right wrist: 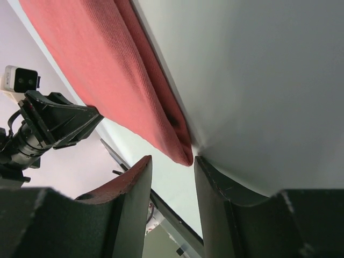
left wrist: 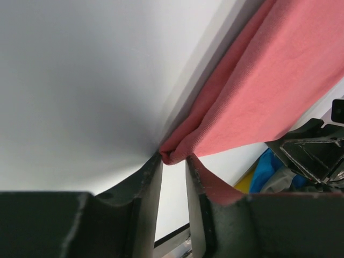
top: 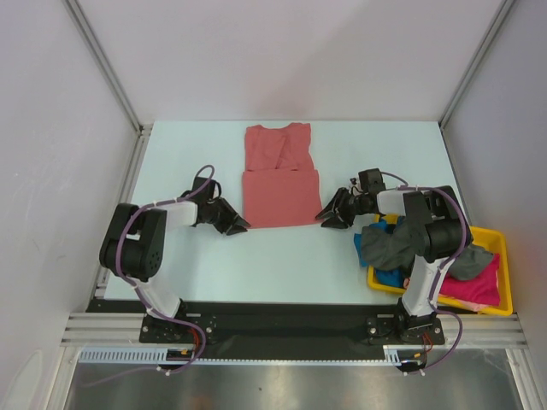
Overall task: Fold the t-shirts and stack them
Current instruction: Fold the tshirt
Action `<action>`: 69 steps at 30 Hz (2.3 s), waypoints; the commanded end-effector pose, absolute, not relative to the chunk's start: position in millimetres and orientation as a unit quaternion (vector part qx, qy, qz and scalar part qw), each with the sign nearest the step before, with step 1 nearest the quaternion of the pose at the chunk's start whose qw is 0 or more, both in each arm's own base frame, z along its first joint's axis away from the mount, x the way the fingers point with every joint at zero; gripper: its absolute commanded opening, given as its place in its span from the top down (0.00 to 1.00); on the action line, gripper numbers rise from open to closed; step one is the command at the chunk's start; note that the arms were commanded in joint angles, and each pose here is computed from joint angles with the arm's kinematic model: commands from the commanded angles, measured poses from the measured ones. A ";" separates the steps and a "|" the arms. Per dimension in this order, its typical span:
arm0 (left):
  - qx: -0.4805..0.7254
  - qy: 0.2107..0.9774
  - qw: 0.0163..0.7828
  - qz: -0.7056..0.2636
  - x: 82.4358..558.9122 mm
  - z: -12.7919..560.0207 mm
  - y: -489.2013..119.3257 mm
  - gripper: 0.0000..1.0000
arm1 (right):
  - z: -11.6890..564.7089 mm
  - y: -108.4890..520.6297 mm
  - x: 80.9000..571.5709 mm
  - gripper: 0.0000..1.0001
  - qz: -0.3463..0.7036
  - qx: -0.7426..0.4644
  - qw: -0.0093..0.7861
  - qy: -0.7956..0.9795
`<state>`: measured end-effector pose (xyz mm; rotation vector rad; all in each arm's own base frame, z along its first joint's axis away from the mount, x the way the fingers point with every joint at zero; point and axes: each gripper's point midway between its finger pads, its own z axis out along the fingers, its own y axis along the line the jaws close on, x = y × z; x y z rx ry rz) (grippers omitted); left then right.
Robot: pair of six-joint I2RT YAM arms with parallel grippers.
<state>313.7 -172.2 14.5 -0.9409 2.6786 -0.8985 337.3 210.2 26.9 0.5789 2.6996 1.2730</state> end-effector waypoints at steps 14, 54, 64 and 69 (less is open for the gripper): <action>-0.333 0.924 0.086 -0.169 309.0 -33.6 -133.7 0.81 | -4.1 200.7 349.3 0.66 0.387 0.237 0.052 0.890; -0.206 0.948 0.161 -0.184 155.5 59.9 -130.6 1.00 | 65.3 199.5 160.9 1.00 0.312 0.120 0.112 0.936; -0.182 0.936 0.239 -0.181 240.4 143.9 -139.3 1.00 | 126.7 199.8 232.8 1.00 0.329 0.107 0.172 0.922; -0.185 0.933 0.245 -0.189 280.0 150.4 -138.0 1.00 | 143.3 202.8 276.5 1.00 0.338 0.093 0.185 0.918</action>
